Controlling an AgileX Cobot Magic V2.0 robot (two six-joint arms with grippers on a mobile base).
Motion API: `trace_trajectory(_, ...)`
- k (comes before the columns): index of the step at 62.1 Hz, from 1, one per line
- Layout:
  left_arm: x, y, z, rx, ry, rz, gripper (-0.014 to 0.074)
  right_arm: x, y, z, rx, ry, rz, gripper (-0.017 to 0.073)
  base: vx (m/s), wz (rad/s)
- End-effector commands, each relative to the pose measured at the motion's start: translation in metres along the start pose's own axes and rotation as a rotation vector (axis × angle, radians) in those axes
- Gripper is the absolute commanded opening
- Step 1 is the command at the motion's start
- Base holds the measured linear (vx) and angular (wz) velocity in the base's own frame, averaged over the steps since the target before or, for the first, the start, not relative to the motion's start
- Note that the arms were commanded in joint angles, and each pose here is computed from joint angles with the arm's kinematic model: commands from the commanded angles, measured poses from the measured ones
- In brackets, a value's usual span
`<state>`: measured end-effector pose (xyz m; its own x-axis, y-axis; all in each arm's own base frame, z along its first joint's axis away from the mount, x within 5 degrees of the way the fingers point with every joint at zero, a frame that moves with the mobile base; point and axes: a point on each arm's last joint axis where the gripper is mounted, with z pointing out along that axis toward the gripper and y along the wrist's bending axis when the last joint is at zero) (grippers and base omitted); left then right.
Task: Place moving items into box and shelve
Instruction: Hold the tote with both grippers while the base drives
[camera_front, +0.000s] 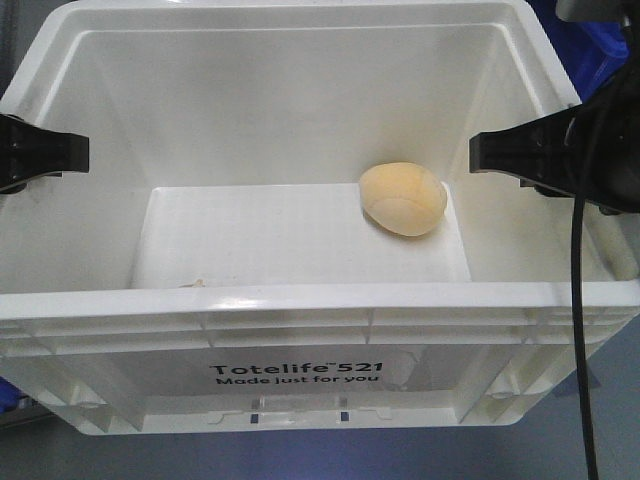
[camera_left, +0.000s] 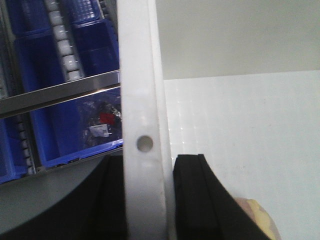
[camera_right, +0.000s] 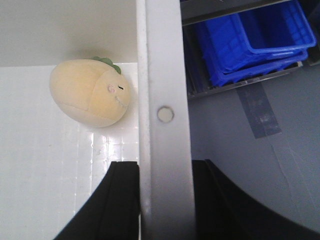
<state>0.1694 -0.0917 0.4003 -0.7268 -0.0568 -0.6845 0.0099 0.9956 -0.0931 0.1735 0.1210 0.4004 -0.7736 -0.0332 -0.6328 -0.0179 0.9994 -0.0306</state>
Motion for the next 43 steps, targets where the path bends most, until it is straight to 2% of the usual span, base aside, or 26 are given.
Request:
trace_trajectory(1, -0.0159, -0.0065, -0.0162, 0.114, -0.164, 0.004, 0.0094, -0.0115, -0.0071, -0.0177, -0.016, -0.114, -0.001, 0.0001, 0.03, 0.60)
trace_trajectory(43, -0.0159, -0.0065, -0.0162, 0.114, -0.164, 0.004, 0.0094, -0.0115, -0.0071, -0.0177, -0.016, -0.114, -0.001, 0.0001, 0.05, 0.51)
